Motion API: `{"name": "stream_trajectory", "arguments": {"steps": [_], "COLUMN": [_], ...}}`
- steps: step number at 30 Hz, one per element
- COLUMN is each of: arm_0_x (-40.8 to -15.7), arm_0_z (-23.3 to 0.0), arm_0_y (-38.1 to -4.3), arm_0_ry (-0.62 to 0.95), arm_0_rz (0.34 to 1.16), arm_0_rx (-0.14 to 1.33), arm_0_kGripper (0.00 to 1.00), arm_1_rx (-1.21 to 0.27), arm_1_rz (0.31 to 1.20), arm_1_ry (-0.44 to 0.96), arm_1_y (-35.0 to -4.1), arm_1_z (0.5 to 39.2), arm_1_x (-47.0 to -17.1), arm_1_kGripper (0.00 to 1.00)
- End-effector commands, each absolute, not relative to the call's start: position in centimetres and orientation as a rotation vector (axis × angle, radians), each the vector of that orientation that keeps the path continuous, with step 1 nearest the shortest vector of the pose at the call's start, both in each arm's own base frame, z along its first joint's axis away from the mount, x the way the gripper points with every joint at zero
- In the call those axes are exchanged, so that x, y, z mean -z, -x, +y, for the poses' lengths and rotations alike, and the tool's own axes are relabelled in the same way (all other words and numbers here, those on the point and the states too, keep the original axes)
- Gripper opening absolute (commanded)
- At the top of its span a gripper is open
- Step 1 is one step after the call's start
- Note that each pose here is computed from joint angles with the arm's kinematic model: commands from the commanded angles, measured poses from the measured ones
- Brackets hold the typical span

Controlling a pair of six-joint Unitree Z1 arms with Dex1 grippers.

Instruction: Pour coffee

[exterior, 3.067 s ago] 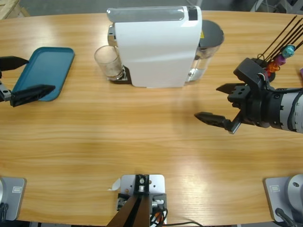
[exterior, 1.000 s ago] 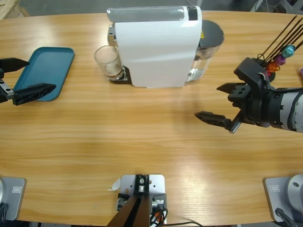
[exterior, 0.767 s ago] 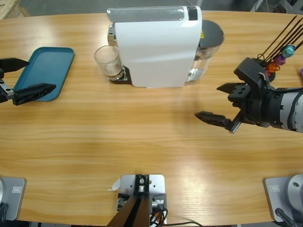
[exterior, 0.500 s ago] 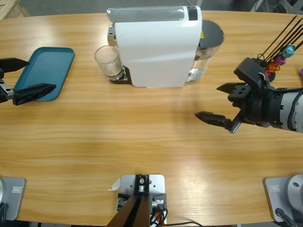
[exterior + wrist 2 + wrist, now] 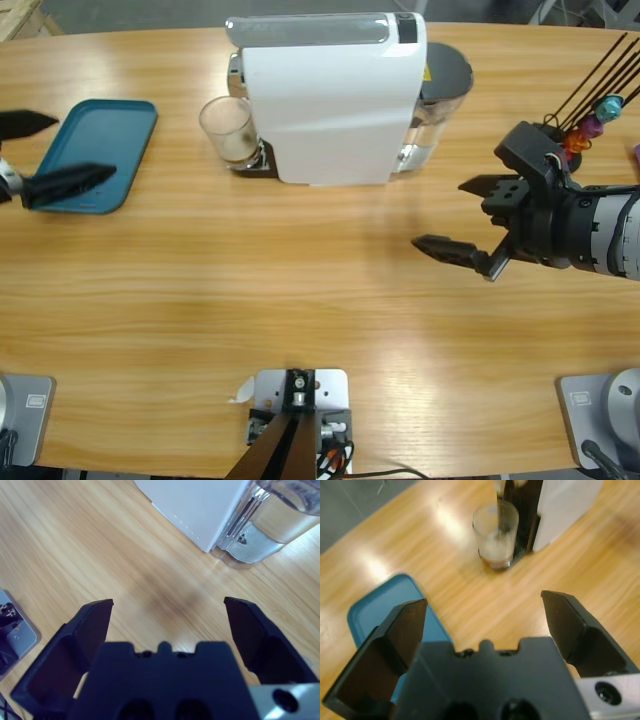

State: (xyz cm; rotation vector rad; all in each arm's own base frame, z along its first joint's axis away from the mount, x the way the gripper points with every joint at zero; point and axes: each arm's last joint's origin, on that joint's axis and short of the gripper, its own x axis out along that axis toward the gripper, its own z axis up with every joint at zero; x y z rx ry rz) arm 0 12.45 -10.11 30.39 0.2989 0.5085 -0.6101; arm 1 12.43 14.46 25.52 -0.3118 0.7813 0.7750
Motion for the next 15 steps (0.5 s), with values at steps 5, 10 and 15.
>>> {"name": "stream_trajectory", "arguments": {"steps": [5, 10, 15], "arm_0_x": [-28.9, -25.8, -23.9], "arm_0_z": [-14.0, -14.6, -15.4], "arm_0_y": [-16.0, -16.8, -17.4], "arm_0_ry": [-0.321, -0.354, -0.378], "arm_0_rz": [0.506, 0.6, 0.641], "arm_0_rx": [0.71, 0.708, 0.74], "arm_0_kGripper": [0.982, 0.913, 0.897], "arm_1_rx": [-0.748, -0.747, -0.748], "arm_1_rz": [0.783, 0.79, 0.806], "arm_1_ry": [0.284, 0.286, 0.294], "arm_1_y": [-12.3, -12.2, -12.3], "arm_1_z": [14.4, 14.3, 14.5], "arm_1_x": [-25.4, -25.2, -24.8], "arm_1_kGripper": [1.0, 1.0, 1.0]}}
